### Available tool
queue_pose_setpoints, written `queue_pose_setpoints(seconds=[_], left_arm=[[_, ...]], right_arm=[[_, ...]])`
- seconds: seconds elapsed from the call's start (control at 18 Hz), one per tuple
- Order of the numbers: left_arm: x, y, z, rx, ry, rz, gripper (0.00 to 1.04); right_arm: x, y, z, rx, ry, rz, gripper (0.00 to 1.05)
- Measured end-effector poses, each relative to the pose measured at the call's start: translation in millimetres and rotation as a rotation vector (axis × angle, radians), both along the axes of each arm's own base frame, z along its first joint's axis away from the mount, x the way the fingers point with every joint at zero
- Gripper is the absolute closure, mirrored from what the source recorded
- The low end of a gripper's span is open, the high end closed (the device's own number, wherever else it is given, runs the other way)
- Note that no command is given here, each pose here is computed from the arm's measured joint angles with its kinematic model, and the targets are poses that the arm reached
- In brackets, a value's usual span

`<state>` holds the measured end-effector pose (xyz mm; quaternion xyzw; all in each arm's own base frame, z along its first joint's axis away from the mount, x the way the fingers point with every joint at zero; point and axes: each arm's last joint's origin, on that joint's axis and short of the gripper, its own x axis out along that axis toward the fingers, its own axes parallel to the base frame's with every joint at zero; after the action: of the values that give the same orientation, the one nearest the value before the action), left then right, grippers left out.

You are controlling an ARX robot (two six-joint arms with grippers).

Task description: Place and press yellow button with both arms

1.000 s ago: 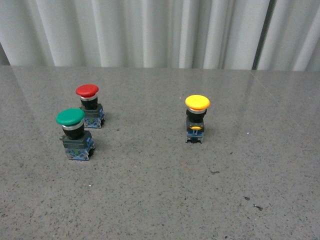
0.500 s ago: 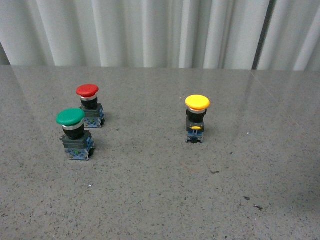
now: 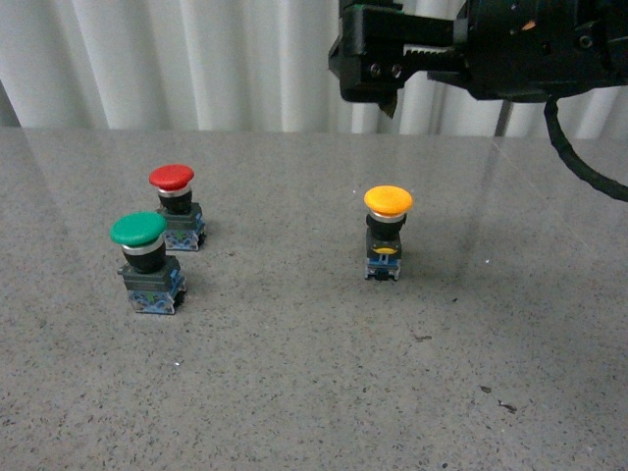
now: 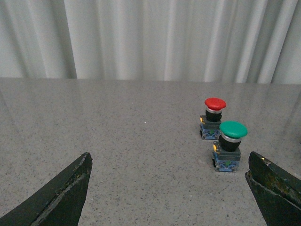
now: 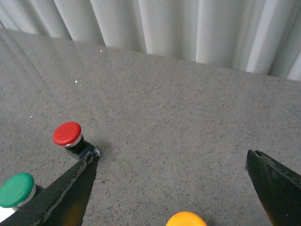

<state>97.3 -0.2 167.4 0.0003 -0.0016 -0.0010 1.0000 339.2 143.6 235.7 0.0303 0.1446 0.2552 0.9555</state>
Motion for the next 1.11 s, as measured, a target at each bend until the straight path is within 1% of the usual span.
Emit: queue_pose_setpoints(seconds=[0.06,0.17,0.28,0.33,0.39,0.44,0.5,0.56,0.83,1.11], left_arm=[[0.0,0.0,0.0,0.000,0.000,0.000,0.07],[0.0,0.0,0.0,0.000,0.000,0.000,0.07],[0.0,0.0,0.0,0.000,0.000,0.000,0.07],[0.0,0.0,0.0,0.000,0.000,0.000,0.07],[0.0,0.0,0.0,0.000,0.000,0.000,0.07],[0.0,0.0,0.0,0.000,0.000,0.000,0.07],[0.0,0.0,0.0,0.000,0.000,0.000,0.07],[0.0,0.0,0.0,0.000,0.000,0.000,0.07],[0.0,0.0,0.0,0.000,0.000,0.000,0.07],[0.0,0.0,0.0,0.000,0.000,0.000,0.07]], right_arm=[[-1.4,4.5,-2.8,-0.025,0.013,0.015,0.13],[-3.7,10.8,-6.8,-0.069,0.021,0.036,0.33],[-2.4,10.8,-12.2,-0.118,0.034,0.042,0.55],[-0.2,11.7,-18.2,-0.154,0.066,0.043,0.71],[0.2,12.5,-22.7,-0.169,0.085,0.048,0.81],[-0.1,14.0,-25.6,-0.178,0.097,0.054,0.86],[-0.7,16.4,-29.6,-0.196,0.115,0.064,0.99],[-0.6,18.6,-32.2,-0.210,0.123,0.072,1.03],[3.2,16.4,-37.5,-0.228,0.164,0.065,1.03],[5.6,10.4,-37.9,-0.225,0.171,0.055,1.03]])
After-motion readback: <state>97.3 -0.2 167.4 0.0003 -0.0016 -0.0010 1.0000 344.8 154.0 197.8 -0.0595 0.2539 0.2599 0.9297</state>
